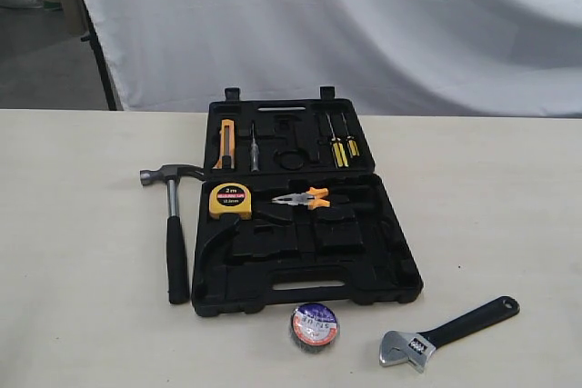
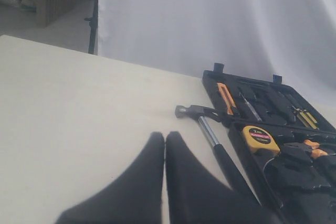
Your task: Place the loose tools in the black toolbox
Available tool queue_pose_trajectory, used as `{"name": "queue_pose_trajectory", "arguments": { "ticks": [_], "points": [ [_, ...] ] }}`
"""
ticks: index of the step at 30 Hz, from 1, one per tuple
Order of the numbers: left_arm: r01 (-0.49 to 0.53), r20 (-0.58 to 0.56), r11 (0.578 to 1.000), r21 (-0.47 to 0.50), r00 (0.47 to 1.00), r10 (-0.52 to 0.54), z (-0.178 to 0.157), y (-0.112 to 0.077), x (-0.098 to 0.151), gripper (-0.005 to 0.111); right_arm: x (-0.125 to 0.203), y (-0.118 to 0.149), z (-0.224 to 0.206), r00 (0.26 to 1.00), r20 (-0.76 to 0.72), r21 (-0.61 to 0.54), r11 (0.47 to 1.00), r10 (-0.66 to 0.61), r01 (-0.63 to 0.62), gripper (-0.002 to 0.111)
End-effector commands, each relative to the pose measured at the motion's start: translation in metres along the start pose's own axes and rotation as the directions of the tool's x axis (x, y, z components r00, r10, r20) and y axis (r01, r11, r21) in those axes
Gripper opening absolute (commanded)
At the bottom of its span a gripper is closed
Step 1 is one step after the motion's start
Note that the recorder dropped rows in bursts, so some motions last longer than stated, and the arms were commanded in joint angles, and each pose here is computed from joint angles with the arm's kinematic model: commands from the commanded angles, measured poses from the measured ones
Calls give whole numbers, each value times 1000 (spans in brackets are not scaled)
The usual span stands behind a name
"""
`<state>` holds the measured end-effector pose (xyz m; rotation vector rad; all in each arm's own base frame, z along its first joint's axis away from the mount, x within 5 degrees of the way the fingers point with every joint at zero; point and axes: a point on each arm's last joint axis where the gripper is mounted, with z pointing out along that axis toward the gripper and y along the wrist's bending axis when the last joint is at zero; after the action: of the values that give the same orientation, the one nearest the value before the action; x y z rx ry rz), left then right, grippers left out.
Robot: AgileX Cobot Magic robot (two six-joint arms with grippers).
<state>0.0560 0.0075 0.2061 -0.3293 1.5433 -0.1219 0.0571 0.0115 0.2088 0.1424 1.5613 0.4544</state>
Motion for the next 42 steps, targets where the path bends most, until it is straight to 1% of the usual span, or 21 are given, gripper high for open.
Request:
{"name": "queue_pose_trajectory", "arguments": {
  "ticks": [1,7,10,14,18,21,22,24,25,26,27,30,33,35,37,38,40,42],
  "points": [
    [1,20,1000,-21,1000,0,0,1,-2,1,6,-3,8,997,-80,36,999,-16,19,0],
    [1,20,1000,-21,1000,0,0,1,-2,1,16,-7,25,967,-254,97,995,-2,28,0],
    [1,20,1000,-21,1000,0,0,1,-2,1,22,-4,35,942,-337,88,996,6,25,0],
    [1,20,1000,-21,1000,0,0,1,-2,1,31,6,50,890,-455,7,999,-42,51,0],
    [1,20,1000,-21,1000,0,0,1,-2,1,46,24,62,825,-551,-125,990,-126,68,0],
    [1,20,1000,-21,1000,0,0,1,-2,1,59,38,67,788,-587,-222,973,-186,64,0],
    [1,20,1000,-21,1000,0,0,1,-2,1,62,42,69,781,-595,-237,970,-191,57,0],
    [1,20,1000,-21,1000,0,0,1,-2,1,69,53,76,742,-644,-242,970,-188,35,0],
    [1,20,1000,-21,1000,0,0,1,-2,1,74,57,79,719,-668,-242,970,-191,33,2],
    [1,20,1000,-21,1000,0,0,1,-2,1,77,62,82,701,-684,-251,967,-201,33,7],
    [1,20,1000,-21,1000,0,0,1,-2,1,81,69,86,685,-696,-264,964,-215,34,14],
    [1,20,1000,-21,1000,0,0,1,-2,1,91,89,97,644,-709,-332,942,-286,53,39],
    [1,20,1000,-21,1000,0,0,1,-2,1,101,114,108,616,-694,-421,904,-372,72,57],
    [1,20,1000,-21,1000,0,0,1,-2,1,108,129,112,595,-670,-489,867,-444,97,65],
    [1,20,1000,-21,1000,0,0,1,-2,1,115,141,119,560,-666,-526,843,-493,116,70],
    [1,20,1000,-21,1000,0,0,1,-2,1,117,144,122,532,-676,-532,837,-510,127,71],
    [1,20,1000,-21,1000,0,0,1,-2,1,119,154,131,483,-665,-573,804,-570,160,72],
    [1,20,1000,-21,1000,0,0,1,-2,1,120,163,138,450,-662,-594,786,-599,173,72]
  ]
}}
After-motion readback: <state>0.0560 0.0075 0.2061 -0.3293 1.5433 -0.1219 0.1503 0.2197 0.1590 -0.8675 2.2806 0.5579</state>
